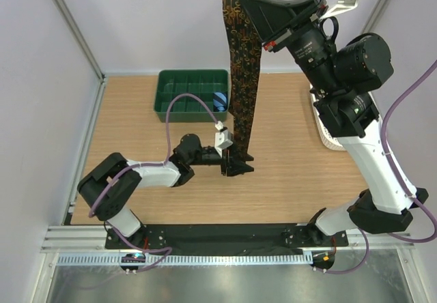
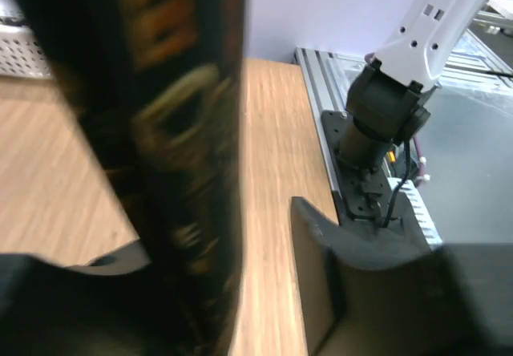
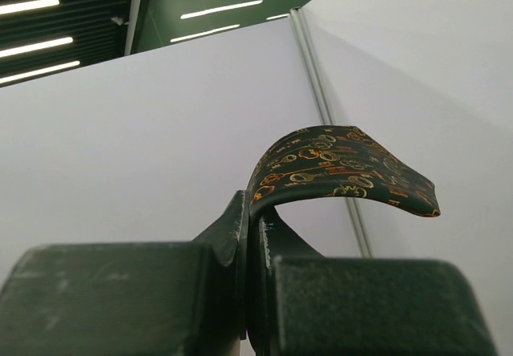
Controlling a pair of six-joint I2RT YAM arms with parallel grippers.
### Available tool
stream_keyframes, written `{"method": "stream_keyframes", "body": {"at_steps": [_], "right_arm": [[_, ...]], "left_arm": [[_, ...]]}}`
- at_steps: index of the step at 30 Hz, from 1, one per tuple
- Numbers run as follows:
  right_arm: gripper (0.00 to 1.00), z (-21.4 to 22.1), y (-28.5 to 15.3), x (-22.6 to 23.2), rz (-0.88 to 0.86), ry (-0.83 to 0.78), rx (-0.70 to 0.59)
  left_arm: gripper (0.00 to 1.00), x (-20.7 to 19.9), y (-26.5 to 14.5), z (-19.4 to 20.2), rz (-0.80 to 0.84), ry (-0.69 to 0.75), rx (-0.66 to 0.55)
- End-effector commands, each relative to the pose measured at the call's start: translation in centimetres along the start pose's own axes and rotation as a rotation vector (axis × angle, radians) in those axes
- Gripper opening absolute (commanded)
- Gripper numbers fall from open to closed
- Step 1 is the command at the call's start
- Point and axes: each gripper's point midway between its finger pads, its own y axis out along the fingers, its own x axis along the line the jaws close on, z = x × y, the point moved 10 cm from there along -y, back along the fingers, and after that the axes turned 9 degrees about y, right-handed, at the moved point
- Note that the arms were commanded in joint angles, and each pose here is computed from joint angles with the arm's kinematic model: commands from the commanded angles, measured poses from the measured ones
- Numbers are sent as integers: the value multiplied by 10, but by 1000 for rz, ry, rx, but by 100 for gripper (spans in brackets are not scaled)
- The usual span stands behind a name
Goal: Roll the ties
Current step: Flatten the tie
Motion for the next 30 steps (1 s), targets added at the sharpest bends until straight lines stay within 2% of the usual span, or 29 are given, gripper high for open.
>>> {"method": "stream_keyframes", "body": {"at_steps": [1, 5, 8, 17, 20, 21, 23, 24, 27, 29, 30], "right_arm": [[2, -21, -6, 7, 17, -79, -103], [1, -24, -8, 0, 79, -156, -120], [1, -24, -9, -2, 94, -172, -126], [1, -27, -9, -2, 102, -198, -133], [1, -28, -10, -2, 107, -210, -133], [1, -27, -11, -4, 122, -217, -129], [1, -27, -12, -8, 148, -259, -123], [1, -26, -13, -12, 172, -280, -118], [1, -17, -15, -35, 300, -378, -91], [1, -14, -15, -55, 398, -437, -82], [1, -15, -17, -71, 455, -466, -74]], "left_arm": [[42, -1, 1, -4, -8, 44, -43], [48, -9, -5, 7, -15, 24, -32], [49, -13, -9, 7, -18, 13, -32], [61, -26, -24, 15, -42, -6, -17], [41, -28, -25, 17, -46, -42, -11], [19, -29, -25, 17, -40, -61, -7], [3, -29, -23, 15, -35, -109, 14], [0, -31, -23, 15, -24, -165, 25], [0, -39, -26, 5, -22, -301, 65], [0, -45, -30, 7, -60, -419, 147], [0, -48, -32, -6, -73, -464, 137]]}}
